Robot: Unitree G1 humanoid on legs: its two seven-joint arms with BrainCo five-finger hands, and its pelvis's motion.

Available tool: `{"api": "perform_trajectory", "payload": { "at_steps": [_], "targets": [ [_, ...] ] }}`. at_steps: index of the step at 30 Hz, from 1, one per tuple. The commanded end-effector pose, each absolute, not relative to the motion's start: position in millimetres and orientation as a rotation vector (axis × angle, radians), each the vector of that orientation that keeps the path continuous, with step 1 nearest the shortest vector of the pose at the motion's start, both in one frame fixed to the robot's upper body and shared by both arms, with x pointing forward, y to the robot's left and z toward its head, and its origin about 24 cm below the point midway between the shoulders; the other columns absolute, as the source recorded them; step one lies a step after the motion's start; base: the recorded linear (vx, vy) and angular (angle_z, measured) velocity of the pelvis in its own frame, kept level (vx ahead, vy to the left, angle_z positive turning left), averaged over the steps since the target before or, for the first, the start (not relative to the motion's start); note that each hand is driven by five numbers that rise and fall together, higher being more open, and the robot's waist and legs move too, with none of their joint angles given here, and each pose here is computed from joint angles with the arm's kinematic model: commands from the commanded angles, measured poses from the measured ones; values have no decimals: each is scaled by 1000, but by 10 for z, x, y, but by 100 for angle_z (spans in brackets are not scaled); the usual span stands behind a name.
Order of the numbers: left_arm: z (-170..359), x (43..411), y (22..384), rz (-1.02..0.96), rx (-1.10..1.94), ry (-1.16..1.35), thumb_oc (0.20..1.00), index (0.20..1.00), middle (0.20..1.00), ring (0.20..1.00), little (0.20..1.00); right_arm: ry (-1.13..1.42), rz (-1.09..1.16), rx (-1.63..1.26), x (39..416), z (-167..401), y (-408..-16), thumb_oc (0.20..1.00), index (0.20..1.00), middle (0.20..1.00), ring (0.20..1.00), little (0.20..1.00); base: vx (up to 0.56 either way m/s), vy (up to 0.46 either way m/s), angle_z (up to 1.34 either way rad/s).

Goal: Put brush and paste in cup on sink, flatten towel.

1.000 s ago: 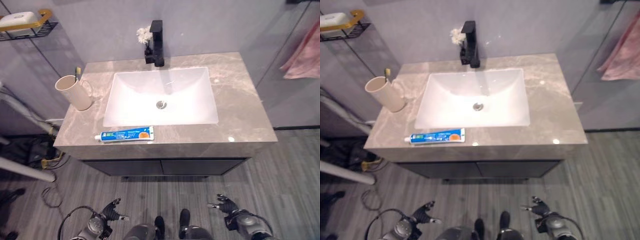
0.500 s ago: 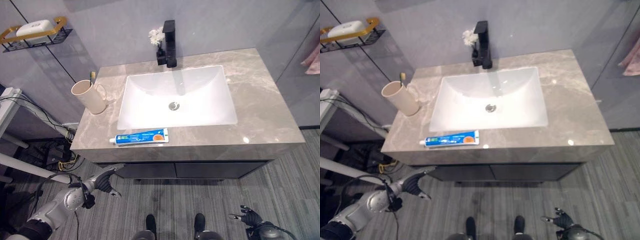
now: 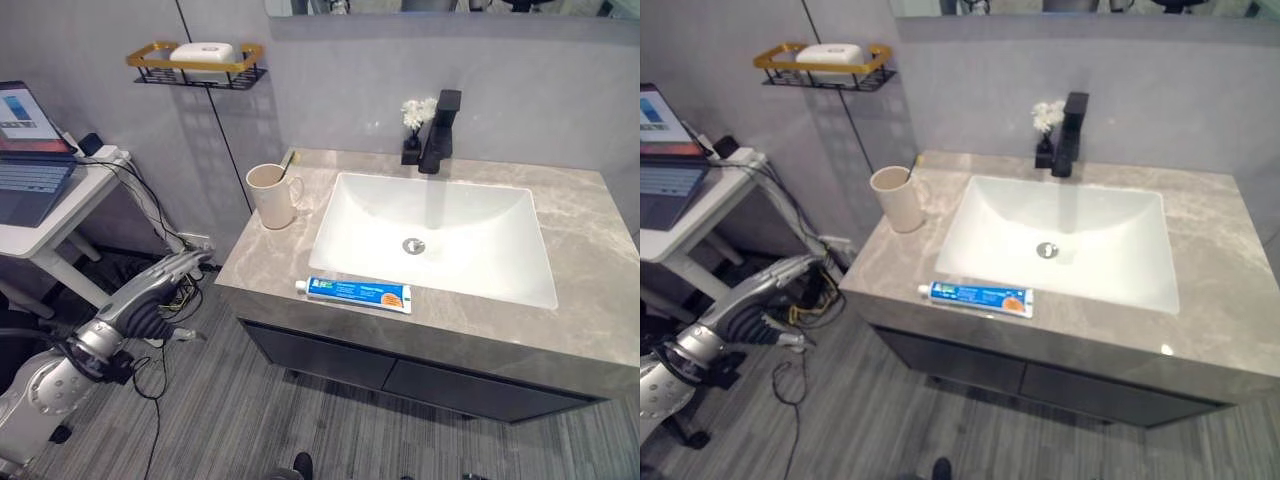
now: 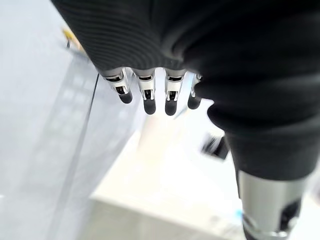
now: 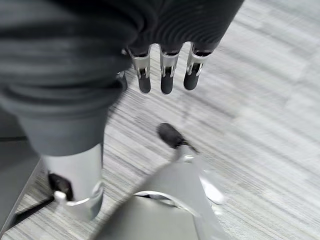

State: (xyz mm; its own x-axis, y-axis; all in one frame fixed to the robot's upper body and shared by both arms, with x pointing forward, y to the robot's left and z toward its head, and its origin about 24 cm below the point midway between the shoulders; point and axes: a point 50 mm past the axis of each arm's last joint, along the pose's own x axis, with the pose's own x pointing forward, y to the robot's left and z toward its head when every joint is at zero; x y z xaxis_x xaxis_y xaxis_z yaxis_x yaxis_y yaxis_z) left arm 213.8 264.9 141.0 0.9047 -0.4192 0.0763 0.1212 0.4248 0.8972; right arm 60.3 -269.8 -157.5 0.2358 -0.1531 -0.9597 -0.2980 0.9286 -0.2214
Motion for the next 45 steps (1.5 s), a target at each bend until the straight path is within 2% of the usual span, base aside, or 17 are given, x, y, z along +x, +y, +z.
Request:
{"api": "perform_trajectory", "payload": {
  "at_steps": [1,13,33,40,45],
  "targets": [
    [1652,2226,2523,-351,1011,-448,1000,1000,1000,1000,1000,1265,181,-454,897,-1537,-2637,1000,1000,1000,1000,1000,-2,5,-9],
    [1411,2325,2397,-438,913,-360,1000,1000,1000,1000,1000,1340,260,-522,693,-1596,-2588,1000,1000,1000,1000,1000,8,11,-27],
    [1262,2480,2681,-263,961,-268,1000,1000,1000,1000,1000,1355,206,-426,575,-1618,-2563,1000,1000,1000,1000,1000,8,4,-20],
    [1240,2571,2673,-230,943,-274,1000,1000,1000,1000,1000,1338,206,-419,604,-1617,-2543,1000,1000,1000,1000,1000,3,-7,-13],
    [1112,2637,2606,-223,909,-256,1000,1000,1000,1000,1000,1292,122,-323,679,-1612,-2510,1000,1000,1000,1000,1000,16,-4,-12]
  ]
}}
